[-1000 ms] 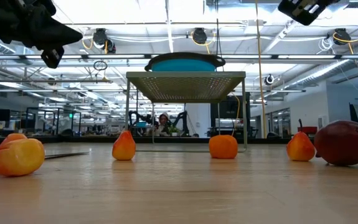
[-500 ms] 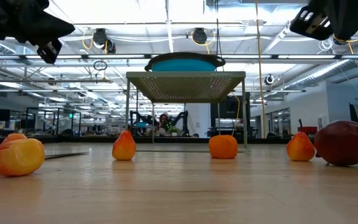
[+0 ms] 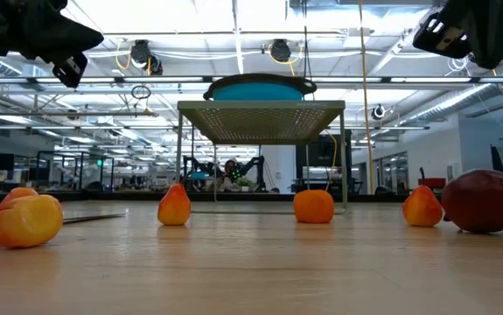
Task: Pick & Place Fruit
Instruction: Put the pomegranate into the blue strainer bowl on the shelf
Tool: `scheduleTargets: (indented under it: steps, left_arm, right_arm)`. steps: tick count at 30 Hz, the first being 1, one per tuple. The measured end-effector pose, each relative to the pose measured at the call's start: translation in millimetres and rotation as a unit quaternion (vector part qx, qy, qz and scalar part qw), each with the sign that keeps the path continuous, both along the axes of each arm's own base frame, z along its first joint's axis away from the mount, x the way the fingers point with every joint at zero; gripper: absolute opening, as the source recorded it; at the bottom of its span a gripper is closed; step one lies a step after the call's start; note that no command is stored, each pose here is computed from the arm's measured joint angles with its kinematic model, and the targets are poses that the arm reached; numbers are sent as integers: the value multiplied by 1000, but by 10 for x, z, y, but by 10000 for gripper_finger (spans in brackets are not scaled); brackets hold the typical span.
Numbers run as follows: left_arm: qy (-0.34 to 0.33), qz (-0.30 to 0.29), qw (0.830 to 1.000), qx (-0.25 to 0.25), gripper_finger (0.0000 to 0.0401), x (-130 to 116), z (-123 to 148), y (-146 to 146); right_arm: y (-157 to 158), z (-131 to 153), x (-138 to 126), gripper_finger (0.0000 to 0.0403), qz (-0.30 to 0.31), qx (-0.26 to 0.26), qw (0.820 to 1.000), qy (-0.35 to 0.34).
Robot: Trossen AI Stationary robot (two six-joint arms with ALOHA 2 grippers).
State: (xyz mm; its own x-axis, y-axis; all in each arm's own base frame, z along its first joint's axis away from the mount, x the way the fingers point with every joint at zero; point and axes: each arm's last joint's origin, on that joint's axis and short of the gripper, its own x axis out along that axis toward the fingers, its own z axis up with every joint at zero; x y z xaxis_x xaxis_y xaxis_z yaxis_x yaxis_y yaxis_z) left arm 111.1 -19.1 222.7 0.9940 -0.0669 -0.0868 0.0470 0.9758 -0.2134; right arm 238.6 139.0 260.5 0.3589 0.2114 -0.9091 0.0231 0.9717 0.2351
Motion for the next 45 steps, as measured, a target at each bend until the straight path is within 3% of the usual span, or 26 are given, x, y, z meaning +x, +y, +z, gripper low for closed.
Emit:
scheduleTargets:
  steps: [10,19,45]
  left_arm:
    - [-1,-2,1000,7,13,0,1,-1]
    - [-1,-2,1000,12,2,0,0,-1]
    - [-1,-5,1000,4,9,0,1,-3]
  right_arm:
    - [-120,-1,64,113,-60,14,998,9]
    - [-141,-1,73,177,-56,35,998,22]
    - [-140,0,76,176,-66,39,997,22]
